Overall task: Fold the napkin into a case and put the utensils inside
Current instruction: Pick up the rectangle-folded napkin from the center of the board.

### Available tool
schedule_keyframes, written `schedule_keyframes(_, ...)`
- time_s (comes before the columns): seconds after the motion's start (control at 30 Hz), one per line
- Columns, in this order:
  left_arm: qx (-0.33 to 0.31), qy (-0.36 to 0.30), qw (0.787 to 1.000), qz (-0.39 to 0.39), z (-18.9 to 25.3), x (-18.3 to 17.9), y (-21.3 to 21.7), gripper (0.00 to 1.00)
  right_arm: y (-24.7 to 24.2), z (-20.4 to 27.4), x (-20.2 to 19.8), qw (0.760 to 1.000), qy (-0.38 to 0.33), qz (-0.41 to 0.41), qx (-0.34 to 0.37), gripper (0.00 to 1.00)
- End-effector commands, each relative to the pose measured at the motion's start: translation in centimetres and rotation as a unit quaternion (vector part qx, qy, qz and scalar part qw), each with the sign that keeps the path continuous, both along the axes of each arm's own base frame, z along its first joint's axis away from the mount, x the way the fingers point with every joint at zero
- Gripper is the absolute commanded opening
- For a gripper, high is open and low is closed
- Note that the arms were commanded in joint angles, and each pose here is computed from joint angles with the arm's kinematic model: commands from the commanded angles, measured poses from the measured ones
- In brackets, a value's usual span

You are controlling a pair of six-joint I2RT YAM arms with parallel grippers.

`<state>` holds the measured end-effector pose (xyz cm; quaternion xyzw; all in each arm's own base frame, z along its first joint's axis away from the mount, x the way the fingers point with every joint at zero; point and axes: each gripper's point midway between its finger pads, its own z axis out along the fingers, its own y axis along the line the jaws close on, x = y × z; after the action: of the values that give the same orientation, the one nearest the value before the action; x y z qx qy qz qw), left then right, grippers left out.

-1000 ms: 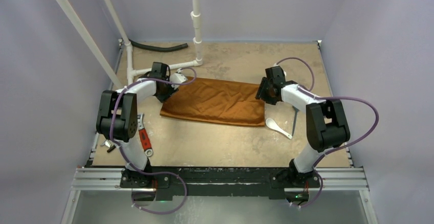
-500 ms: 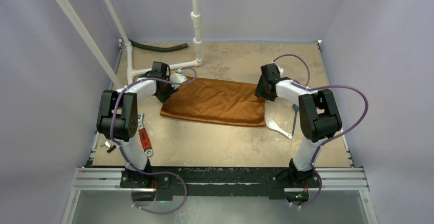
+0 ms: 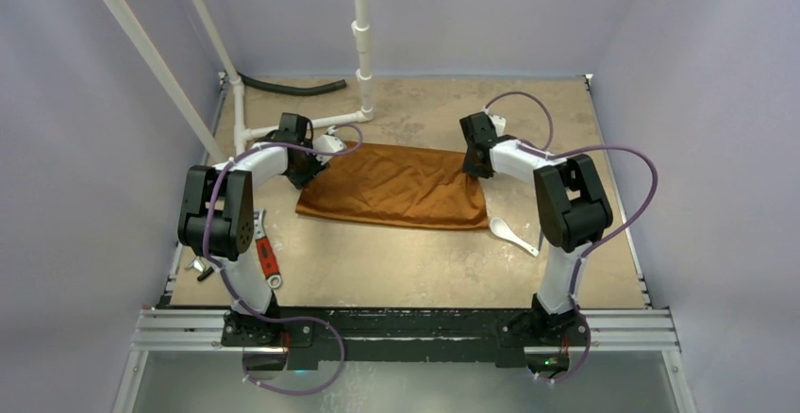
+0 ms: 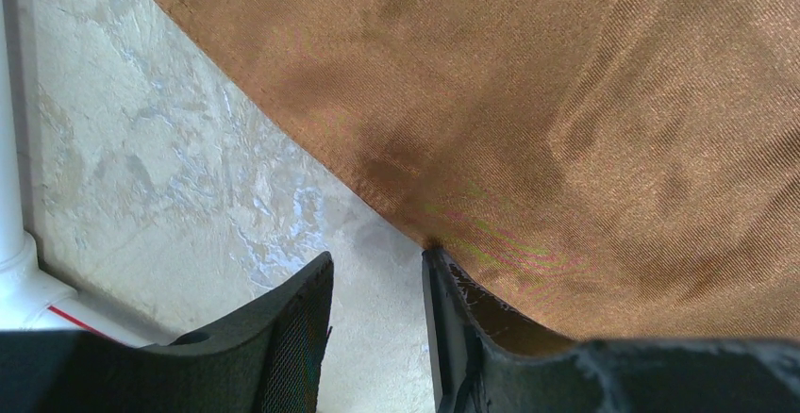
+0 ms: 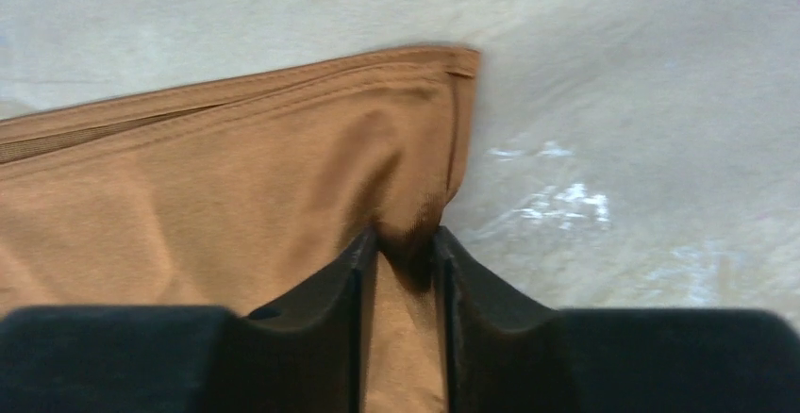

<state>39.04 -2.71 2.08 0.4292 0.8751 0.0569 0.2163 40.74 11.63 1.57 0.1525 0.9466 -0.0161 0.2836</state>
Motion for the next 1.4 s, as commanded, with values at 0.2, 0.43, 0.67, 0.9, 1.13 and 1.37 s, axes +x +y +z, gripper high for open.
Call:
schedule_keyframes(0.2, -0.026, 0.057, 0.998, -0.024, -2.6, -2.2, -1.1, 0.4, 2.6, -2.8, -5.4, 0.994, 0.102, 0.018, 0.036, 0.0)
schedule_keyframes(0.43, -0.039, 0.077, 0.996, -0.03, -3.4, -2.9, -1.6, 0.39, 2.2, 1.4, -4.7, 0.997, 0.053, 0.027, 0.05, 0.0)
schedule_keyframes(0.67, -0.048, 0.109, 0.992, -0.049, -3.4, -5.0, -2.7, 0.39, -0.5, 2.8, -6.4, 0.995, 0.062, 0.055, 0.059, 0.0)
schedule_keyframes(0.9, -0.064, 0.122, 0.987, -0.079, -3.2, -6.7, -5.5, 0.38, -0.8, 5.2, -6.8, 0.995, 0.037, 0.059, 0.071, 0.0)
schedule_keyframes(1.13, -0.059, 0.125, 0.987, -0.08, -3.1, -7.3, -5.7, 0.37, 0.6, 7.3, -4.3, 0.993, 0.002, 0.073, 0.092, 0.0)
schedule_keyframes(1.37, -0.062, 0.112, 0.989, -0.072, -2.3, -7.2, -5.4, 0.35, 8.4, 10.7, -3.7, 0.978, -0.011, 0.137, 0.159, 0.0)
